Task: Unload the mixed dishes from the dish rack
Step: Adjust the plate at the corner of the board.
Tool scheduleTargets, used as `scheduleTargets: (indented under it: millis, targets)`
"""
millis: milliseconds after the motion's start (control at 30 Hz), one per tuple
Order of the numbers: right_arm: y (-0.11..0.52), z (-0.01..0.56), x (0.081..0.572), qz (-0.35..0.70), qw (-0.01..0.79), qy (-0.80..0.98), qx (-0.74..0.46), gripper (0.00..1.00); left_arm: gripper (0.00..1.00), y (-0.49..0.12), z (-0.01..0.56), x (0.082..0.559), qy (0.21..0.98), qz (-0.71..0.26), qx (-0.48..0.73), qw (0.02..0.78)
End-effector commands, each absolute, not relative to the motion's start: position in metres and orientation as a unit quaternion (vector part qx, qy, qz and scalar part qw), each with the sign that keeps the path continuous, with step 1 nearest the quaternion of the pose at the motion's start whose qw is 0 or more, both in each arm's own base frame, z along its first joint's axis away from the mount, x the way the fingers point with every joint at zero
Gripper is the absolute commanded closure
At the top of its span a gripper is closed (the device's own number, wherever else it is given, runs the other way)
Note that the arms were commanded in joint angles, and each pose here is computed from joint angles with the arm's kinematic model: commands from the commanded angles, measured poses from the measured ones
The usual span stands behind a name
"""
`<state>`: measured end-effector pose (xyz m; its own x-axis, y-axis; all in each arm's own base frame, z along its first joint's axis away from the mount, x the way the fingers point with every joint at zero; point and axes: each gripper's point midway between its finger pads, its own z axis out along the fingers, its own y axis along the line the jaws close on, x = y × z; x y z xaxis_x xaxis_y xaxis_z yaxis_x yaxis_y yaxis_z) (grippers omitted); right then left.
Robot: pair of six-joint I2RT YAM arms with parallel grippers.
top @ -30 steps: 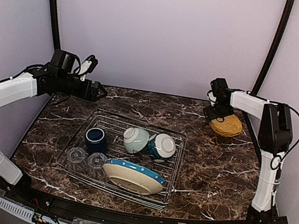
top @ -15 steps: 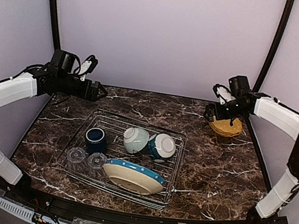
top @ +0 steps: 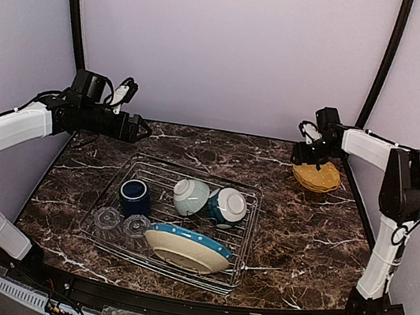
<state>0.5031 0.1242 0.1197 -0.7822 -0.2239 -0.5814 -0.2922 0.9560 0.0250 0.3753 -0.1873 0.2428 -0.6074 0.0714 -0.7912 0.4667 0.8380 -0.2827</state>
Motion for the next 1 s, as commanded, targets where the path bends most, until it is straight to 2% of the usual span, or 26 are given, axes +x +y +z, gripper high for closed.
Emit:
scheduleTargets:
  millis: [0,167,467,633,733,867,967]
  targets:
    - [0.126,0.124,0.529,0.05,0.309,0.94,-0.136,0.39,0.11,-0.186,0.245,0.377,0.865,-0.24,0.153,0.413]
    - [0.129,0.11,0.538,0.05,0.295,0.944,-0.137,0.4,0.11,-0.186,0.245,0.377,0.866,-0.239,0.153,0.412]
    - [0.114,0.082,0.542,0.005,0.267,0.955,-0.129,0.53,0.11,-0.188,0.243,0.378,0.866,-0.242,0.154,0.409]
    - [0.099,0.076,0.541,-0.034,0.26,0.959,-0.108,0.69,0.11,-0.187,0.243,0.378,0.867,-0.241,0.153,0.408]
    - [0.093,0.079,0.543,-0.048,0.269,0.957,-0.099,0.74,0.11,-0.187,0.242,0.378,0.867,-0.241,0.153,0.408]
    - [0.091,0.082,0.546,-0.051,0.274,0.957,-0.082,0.75,0.11,-0.188,0.242,0.377,0.867,-0.243,0.154,0.407]
    - [0.102,0.094,0.543,-0.023,0.281,0.955,-0.093,0.62,0.11,-0.187,0.243,0.378,0.867,-0.242,0.153,0.409]
